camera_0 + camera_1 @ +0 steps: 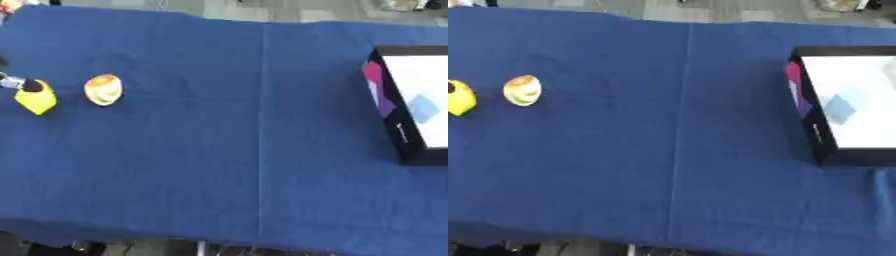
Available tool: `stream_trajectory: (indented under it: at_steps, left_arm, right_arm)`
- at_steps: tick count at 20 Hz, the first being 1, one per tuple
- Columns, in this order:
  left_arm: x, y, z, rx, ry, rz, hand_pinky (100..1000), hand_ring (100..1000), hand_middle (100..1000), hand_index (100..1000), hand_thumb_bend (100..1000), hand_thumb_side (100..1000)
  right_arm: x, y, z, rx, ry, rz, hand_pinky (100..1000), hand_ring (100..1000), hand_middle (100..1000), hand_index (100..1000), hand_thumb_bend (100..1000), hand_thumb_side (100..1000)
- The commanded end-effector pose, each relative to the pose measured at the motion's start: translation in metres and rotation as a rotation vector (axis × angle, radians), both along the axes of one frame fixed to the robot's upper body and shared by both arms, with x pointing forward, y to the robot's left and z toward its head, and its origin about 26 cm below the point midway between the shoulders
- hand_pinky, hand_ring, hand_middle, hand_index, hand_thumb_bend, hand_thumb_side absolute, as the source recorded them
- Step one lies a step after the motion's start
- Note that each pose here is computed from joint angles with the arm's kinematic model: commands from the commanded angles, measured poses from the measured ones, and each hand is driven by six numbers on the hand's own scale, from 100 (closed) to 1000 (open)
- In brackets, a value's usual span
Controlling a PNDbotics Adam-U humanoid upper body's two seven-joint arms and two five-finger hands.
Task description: Pick up the objects with one hand, pass them to the other hand, and then place them into the box on the other side of the table.
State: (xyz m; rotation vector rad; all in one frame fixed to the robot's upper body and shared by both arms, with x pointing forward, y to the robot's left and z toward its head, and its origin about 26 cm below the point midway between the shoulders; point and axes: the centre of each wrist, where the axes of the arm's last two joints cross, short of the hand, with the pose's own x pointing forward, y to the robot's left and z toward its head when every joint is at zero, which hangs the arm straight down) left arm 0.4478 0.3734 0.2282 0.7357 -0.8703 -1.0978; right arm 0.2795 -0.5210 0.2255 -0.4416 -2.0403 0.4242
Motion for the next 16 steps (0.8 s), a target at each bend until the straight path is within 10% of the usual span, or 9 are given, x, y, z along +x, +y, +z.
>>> stream_trajectory:
  at_steps: [1, 16]
  left_arm:
    - [0.001, 0.012, 0.007, 0.05, 0.004, 0.069, 821, 826, 739, 821, 914, 521]
    - [0.012, 0.015, -0.024, 0.097, 0.022, 0.181, 794, 804, 723, 760, 697, 379]
  right_arm:
    - [-0.001, -0.002, 0.012, -0.044, -0.011, -0.001, 881, 1000, 1000, 1000, 100, 470]
    - [0.0, -0.002, 0.0, -0.047, 0.018, -0.01, 883, 1000, 1000, 1000, 100, 462]
